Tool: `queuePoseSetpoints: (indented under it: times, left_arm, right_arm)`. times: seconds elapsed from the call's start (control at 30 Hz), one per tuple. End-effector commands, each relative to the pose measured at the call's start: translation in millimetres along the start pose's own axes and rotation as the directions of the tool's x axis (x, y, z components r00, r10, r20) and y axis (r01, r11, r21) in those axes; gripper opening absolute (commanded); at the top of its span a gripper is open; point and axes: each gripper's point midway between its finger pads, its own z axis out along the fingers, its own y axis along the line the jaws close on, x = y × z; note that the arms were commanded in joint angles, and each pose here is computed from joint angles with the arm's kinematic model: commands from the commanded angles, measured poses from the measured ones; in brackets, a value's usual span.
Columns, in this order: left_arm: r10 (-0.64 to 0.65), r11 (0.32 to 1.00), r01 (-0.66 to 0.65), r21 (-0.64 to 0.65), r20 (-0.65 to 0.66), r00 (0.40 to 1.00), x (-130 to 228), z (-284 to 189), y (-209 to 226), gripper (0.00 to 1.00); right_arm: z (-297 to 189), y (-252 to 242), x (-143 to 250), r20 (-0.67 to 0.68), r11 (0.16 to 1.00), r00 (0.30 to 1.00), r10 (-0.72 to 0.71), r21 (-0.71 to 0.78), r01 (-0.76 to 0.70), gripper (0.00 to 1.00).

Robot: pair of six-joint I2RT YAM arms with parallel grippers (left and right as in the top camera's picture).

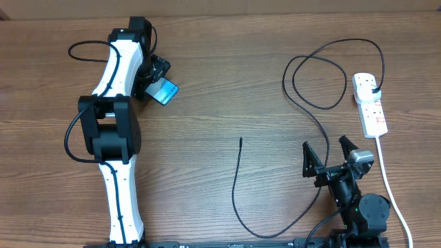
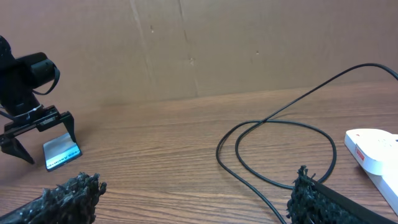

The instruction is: Plug charger to phone and switch on socket

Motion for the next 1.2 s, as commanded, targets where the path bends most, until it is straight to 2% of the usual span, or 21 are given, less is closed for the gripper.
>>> queuePoseSetpoints:
  times: [0.0, 0.87, 1.17]
  left_arm:
    - [-0.036, 0.999, 0.036, -0.03, 0.003, 0.999, -1.7, 11.8, 6.8, 1.0]
    - [-0.062, 0.998, 0.062, 0.01, 0.039, 0.997, -11.3, 15.5, -1.3, 1.0]
    - [-0.067, 0.997, 0.067, -0.031, 0.005, 0.998, -5.6, 29.4, 7.5, 1.0]
  right_arm:
    - [0.0, -1.1, -0.2, 0.006, 1.0, 1.0, -0.005, 0.007, 0.005, 1.0]
    - [0.1, -1.1, 0.0, 0.006, 1.0, 1.0, -0.005, 0.007, 0.005, 1.0]
    - [0.1, -1.1, 0.0, 0.006, 1.0, 1.0, -0.005, 0.007, 0.005, 1.0]
